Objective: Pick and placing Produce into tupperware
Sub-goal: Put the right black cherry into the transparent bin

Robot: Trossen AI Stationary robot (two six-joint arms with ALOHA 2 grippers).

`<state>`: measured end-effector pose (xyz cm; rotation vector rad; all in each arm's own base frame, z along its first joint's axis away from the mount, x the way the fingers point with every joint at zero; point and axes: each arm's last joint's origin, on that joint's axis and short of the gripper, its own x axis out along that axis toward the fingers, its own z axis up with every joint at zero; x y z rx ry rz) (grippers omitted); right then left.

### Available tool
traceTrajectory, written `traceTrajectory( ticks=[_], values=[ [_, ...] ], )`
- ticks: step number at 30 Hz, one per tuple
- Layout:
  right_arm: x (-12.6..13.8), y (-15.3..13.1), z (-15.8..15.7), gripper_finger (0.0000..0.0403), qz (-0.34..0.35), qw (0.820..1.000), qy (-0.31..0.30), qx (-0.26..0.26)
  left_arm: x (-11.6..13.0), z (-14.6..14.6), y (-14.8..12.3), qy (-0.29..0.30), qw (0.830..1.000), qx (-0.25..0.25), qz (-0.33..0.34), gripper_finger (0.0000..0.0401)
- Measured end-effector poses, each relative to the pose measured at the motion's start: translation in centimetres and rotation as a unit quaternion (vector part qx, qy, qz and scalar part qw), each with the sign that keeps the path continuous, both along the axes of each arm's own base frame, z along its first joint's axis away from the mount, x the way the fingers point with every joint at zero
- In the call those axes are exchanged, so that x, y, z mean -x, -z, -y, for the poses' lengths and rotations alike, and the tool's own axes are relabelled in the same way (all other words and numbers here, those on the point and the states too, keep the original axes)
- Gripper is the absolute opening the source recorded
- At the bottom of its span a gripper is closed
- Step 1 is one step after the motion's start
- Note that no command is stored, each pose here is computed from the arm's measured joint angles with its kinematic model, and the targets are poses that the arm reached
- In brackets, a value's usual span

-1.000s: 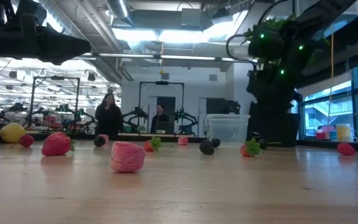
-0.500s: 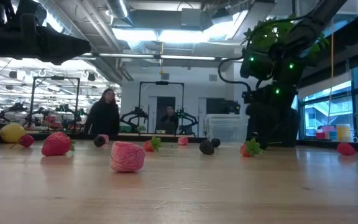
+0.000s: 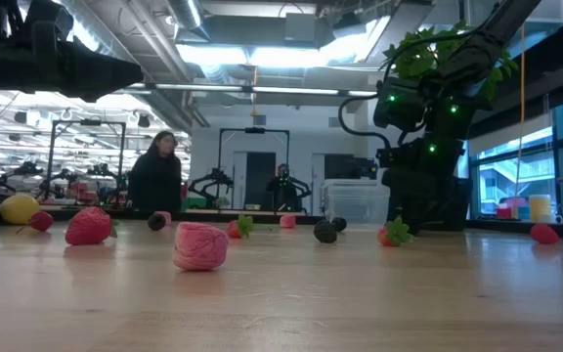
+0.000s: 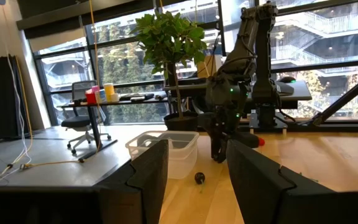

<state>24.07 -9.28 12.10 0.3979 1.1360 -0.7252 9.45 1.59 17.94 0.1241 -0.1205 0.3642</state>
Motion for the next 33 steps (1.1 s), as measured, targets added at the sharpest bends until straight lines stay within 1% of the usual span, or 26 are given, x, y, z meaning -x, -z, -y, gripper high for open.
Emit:
traceTrajectory(
  ticks=[2,3,9,11,13,16,19,21,23,26,29,33],
  values=[
    [0.0,0.0,0.0,0.0113,-0.001,1.0,0.0,0.0,0.0,0.0,0.0,0.0,1.0,0.0,0.0,0.0157],
    [0.0,0.0,0.0,0.011,-0.002,1.0,-0.001,0.0,0.0,0.0,0.0,0.0,1.0,0.0,0.0,0.0157],
    [0.0,-0.2,0.0,0.011,0.001,1.0,-0.002,0.0,0.0,0.0,0.0,0.0,1.0,-0.001,-0.001,0.0157],
    [-0.3,-0.6,-0.1,0.011,0.007,1.0,-0.017,-0.009,0.0,0.0,0.0,0.0,1.0,-0.001,-0.001,0.0157],
    [-1.0,-1.6,-0.3,0.011,0.029,0.998,-0.046,-0.032,0.0,0.0,0.0,0.0,1.0,-0.001,-0.001,0.0157],
    [-2.8,-4.6,-0.3,0.011,0.1,0.989,-0.1,-0.032,0.0,0.0,0.0,0.0,1.0,-0.001,-0.001,0.0157],
    [-4.2,-7.4,0.2,0.0112,0.134,0.983,-0.126,-0.003,0.0,0.0,0.0,0.0,1.0,-0.001,-0.001,0.0157],
    [-5.1,-9.5,0.6,0.0112,0.151,0.978,-0.139,0.037,0.0,0.0,0.0,0.0,1.0,-0.001,-0.001,0.0157],
    [-5.8,-11.2,1.1,0.0112,0.162,0.973,-0.14,0.083,0.0,0.0,0.0,0.0,1.0,-0.001,-0.002,0.0157],
    [-6.3,-12.8,2.4,0.0112,0.159,0.971,-0.124,0.126,0.0,0.0,0.0,0.0,1.0,-0.001,-0.002,0.0157],
    [-6.7,-13.3,3.6,0.0112,0.159,0.97,-0.115,0.141,0.0,0.0,0.0,0.0,1.0,-0.001,-0.002,0.0157],
    [-6.9,-11.6,5.4,0.0112,0.132,0.978,-0.096,0.129,0.0,0.0,0.0,0.0,1.0,-0.001,-0.002,0.0157]
  ],
)
